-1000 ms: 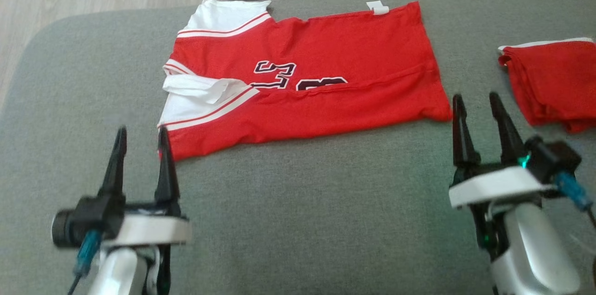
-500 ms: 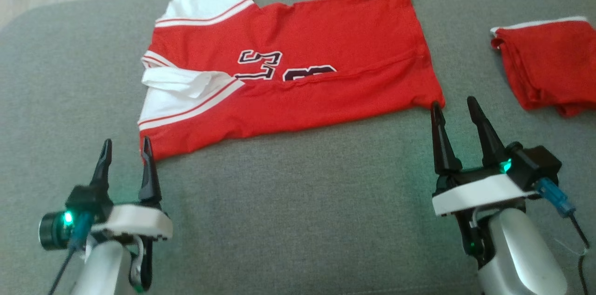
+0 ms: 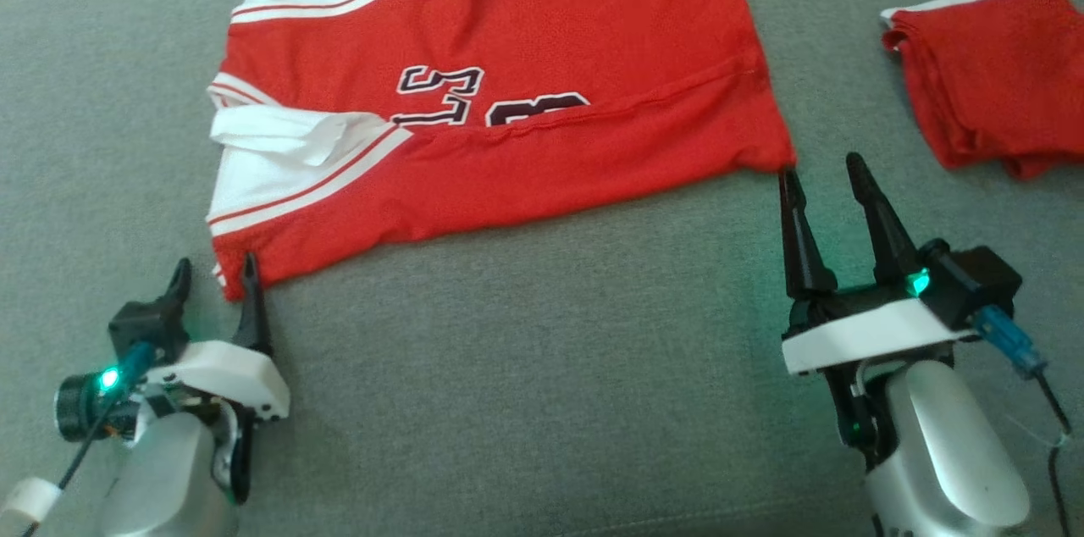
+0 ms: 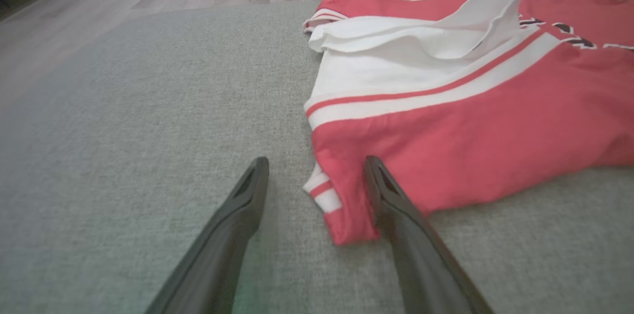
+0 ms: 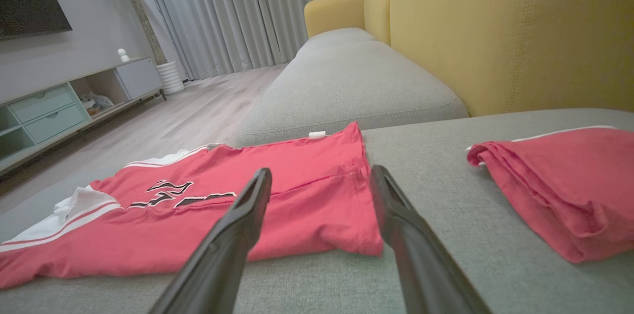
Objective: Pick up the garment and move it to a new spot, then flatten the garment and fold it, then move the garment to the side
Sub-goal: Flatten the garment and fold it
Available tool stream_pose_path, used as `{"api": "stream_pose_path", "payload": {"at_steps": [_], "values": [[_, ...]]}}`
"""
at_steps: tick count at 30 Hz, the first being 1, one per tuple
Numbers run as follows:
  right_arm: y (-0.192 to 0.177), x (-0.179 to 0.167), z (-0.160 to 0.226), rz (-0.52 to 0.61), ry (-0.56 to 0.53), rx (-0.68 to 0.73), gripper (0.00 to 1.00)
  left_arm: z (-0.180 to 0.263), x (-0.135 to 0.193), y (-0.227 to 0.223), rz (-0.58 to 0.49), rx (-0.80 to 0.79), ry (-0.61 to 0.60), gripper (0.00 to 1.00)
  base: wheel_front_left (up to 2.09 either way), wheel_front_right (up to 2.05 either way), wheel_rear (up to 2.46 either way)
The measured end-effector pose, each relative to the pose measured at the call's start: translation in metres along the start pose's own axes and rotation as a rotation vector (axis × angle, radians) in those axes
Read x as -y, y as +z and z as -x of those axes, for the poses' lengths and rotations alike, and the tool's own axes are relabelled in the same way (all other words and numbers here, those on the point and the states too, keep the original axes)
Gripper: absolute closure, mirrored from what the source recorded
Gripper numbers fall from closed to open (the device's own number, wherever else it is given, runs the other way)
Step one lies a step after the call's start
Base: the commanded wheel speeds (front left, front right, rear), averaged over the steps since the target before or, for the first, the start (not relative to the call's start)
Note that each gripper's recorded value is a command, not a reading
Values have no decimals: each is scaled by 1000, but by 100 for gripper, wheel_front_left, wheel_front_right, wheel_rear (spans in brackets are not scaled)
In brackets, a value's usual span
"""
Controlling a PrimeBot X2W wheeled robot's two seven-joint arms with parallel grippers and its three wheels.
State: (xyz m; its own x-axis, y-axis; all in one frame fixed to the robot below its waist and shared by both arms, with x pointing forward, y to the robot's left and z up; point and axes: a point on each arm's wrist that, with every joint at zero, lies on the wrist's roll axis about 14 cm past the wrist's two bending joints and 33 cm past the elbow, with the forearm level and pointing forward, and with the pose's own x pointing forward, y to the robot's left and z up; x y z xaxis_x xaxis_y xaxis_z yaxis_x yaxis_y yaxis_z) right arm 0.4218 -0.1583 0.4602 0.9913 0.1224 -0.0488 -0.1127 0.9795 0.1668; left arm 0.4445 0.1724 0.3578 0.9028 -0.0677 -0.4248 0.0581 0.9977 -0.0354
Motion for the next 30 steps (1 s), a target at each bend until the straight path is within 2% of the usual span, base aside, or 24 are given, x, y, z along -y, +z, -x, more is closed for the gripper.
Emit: {"api": "stream_pose_path", "payload": {"at_steps": [7, 8, 9, 10, 14, 22, 30], "values": [[2, 7, 0, -16, -20, 7, 0, -21, 6, -4, -27, -86, -57, 0, 0, 0, 0], [2, 9, 0, -18, -25, 6, 0, -23, 8, -4, -24, -98, -67, 5, 0, 0, 0], [3, 10, 1, -22, -29, 7, 0, -24, 9, -4, -25, -106, -75, 62, 0, 0, 0], [3, 11, 2, -23, -32, 9, 0, -25, 10, -3, -28, -108, -79, 100, 0, 0, 0], [8, 11, 4, -22, -34, 22, 0, -23, 14, 2, -22, -91, -87, 100, 0, 0, 0], [10, 11, 8, 1, -34, 17, 0, -4, 11, 29, -9, 75, -64, 100, 0, 0, 0], [-12, 24, -9, 58, -63, -136, 0, 11, 20, 85, -6, 275, -92, 100, 0, 0, 0]]}}
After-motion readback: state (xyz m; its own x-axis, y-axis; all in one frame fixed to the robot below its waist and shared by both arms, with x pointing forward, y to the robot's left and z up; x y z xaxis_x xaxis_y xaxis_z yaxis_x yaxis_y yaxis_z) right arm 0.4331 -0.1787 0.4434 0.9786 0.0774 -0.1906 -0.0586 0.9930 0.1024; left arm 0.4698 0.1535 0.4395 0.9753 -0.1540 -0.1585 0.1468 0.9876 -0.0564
